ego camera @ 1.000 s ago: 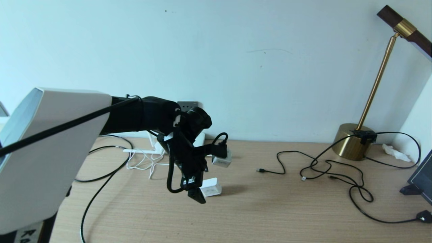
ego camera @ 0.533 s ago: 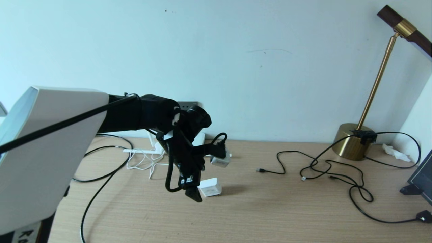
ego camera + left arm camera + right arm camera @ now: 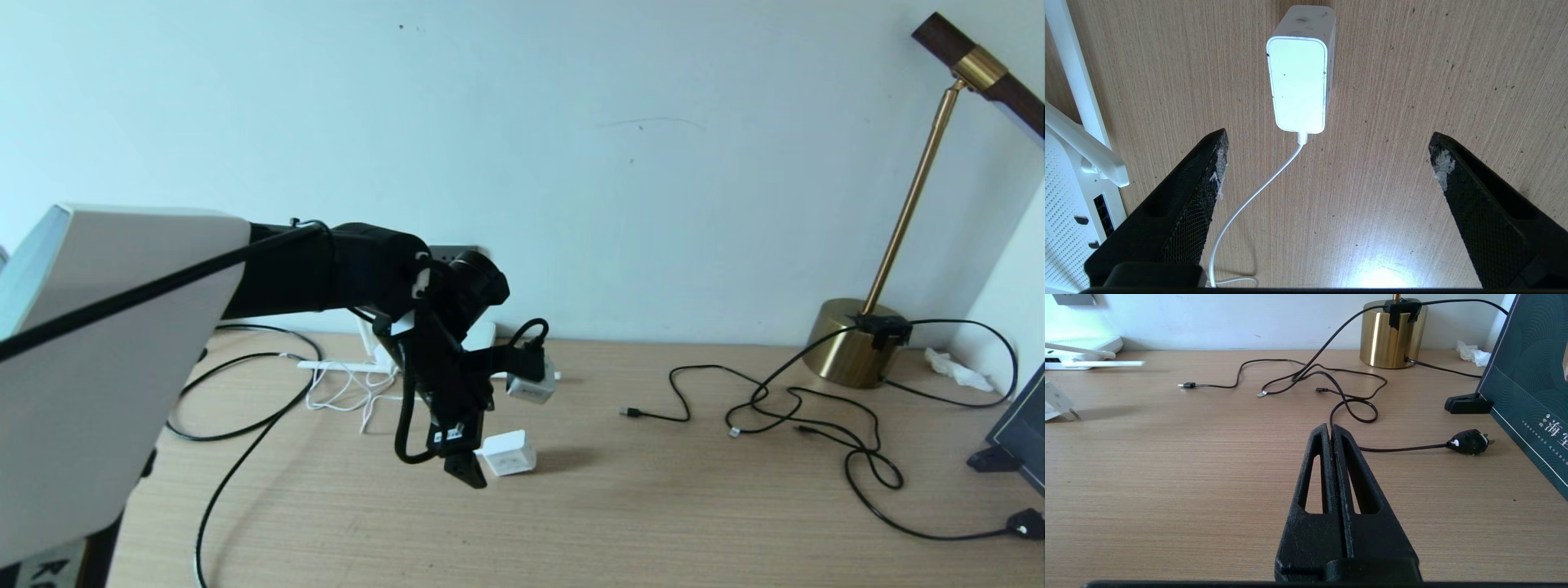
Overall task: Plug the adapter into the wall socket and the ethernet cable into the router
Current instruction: Pick up plug
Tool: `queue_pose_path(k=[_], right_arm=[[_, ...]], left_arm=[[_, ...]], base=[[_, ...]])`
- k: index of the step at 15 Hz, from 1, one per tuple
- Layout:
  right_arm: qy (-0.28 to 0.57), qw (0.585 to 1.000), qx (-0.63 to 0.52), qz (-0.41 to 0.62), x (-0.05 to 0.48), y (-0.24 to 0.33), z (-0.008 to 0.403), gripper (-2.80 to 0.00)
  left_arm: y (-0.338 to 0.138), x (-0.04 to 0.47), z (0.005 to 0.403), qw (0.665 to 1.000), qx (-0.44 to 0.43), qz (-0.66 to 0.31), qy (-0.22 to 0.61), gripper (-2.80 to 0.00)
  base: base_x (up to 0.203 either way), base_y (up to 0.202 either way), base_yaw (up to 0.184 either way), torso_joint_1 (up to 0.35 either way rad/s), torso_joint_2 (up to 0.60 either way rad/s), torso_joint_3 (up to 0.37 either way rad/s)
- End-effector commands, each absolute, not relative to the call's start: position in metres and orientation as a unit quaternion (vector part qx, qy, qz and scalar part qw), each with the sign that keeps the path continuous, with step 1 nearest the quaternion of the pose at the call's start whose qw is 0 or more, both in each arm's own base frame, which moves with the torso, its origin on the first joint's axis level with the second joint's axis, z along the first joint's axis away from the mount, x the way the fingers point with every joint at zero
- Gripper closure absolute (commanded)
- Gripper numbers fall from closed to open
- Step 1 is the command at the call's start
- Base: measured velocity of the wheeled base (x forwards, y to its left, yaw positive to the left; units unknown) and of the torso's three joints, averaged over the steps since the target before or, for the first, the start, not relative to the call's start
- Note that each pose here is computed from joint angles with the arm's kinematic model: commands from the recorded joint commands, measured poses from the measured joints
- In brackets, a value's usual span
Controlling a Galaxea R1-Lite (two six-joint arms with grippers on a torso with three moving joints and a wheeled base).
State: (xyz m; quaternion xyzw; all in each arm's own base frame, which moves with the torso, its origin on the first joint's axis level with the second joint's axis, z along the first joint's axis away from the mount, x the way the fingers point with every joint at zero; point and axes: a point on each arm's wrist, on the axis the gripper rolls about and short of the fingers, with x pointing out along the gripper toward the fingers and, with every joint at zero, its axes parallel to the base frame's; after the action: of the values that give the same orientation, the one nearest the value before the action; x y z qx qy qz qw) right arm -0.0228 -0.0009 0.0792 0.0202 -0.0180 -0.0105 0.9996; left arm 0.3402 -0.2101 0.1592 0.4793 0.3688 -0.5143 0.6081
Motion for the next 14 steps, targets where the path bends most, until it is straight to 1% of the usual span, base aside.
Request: queue_pose_path(k=[1, 6, 14], right_arm=[[-0.013, 1.0, 0.02, -0.01, -0.022, -0.001, 0.076, 0.0], [-0.013, 1.0, 0.02, -0.01, -0.022, -0.001, 0.076, 0.0], [-0.013, 1.0, 0.02, -0.01, -0.022, -0.001, 0.076, 0.0]], left_arm=[[-0.209, 0.339, 0.161, 0.606, 0.48, -0.516, 0.369, -2.8], [-0.212, 0.345, 0.162, 0.611, 0.482, -0.513, 0.362, -2.8], [-0.216, 0.351, 0.146, 0.602, 0.482, -0.515, 0.373, -2.8]], base=[[0.0, 0.0, 0.0, 0.0, 0.0, 0.0], [0.0, 0.0, 0.0, 0.0, 0.0, 0.0], [0.0, 0.0, 0.0, 0.0, 0.0, 0.0]])
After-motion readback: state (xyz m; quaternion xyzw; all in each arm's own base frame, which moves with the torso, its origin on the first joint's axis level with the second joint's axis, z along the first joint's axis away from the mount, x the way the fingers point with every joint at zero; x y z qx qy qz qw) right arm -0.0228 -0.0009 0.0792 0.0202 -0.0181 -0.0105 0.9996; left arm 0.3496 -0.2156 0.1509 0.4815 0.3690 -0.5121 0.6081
